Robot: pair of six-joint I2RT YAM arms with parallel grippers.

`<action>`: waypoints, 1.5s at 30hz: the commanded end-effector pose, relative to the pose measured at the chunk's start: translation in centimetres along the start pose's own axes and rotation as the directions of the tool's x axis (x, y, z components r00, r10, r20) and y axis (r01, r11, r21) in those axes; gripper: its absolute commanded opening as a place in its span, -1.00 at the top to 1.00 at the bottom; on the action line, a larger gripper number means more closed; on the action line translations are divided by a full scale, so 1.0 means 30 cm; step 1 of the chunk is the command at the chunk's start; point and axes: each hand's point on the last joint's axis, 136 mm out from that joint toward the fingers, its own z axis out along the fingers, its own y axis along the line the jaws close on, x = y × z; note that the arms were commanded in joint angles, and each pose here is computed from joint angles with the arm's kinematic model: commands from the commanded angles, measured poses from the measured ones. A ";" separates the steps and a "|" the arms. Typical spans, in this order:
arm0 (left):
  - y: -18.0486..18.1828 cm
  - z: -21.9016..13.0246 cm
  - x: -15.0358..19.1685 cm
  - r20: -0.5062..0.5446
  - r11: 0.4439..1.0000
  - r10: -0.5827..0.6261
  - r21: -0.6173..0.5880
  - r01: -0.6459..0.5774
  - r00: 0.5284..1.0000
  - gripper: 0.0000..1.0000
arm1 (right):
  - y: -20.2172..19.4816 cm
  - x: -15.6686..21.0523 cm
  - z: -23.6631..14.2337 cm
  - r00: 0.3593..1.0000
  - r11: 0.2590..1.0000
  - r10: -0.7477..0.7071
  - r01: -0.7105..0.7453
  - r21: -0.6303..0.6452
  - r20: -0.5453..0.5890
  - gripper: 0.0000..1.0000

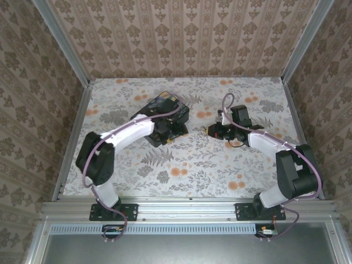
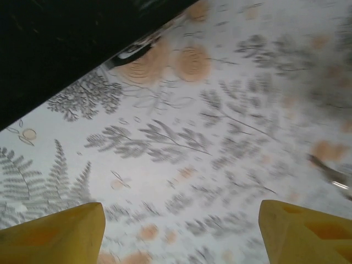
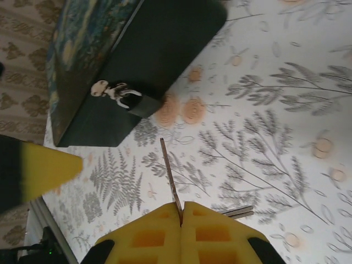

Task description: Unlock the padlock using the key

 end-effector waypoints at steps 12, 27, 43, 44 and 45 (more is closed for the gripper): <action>0.090 0.169 -0.189 0.405 0.925 0.097 -0.373 0.068 0.909 -0.47 | -0.028 -0.031 -0.064 0.999 1.000 0.026 -0.027 0.014 0.032 1.00; 0.086 0.197 -0.276 0.564 0.915 0.050 -0.356 0.188 0.824 -0.07 | -0.042 -0.049 -0.001 0.999 0.998 0.044 -0.045 -0.039 -0.020 1.00; 0.052 0.130 -0.280 0.601 0.928 -0.005 -0.296 0.228 0.799 -0.15 | -0.059 -0.035 0.032 0.997 0.995 0.071 -0.072 -0.065 -0.031 1.00; 0.058 0.136 -0.279 0.599 0.926 -0.005 -0.300 0.230 0.801 -0.12 | -0.058 -0.034 0.033 0.997 0.995 0.072 -0.074 -0.068 -0.031 1.00; 0.063 0.135 -0.278 0.600 0.922 -0.005 -0.307 0.236 0.800 -0.09 | -0.060 -0.030 0.035 0.997 0.995 0.076 -0.078 -0.069 -0.034 1.00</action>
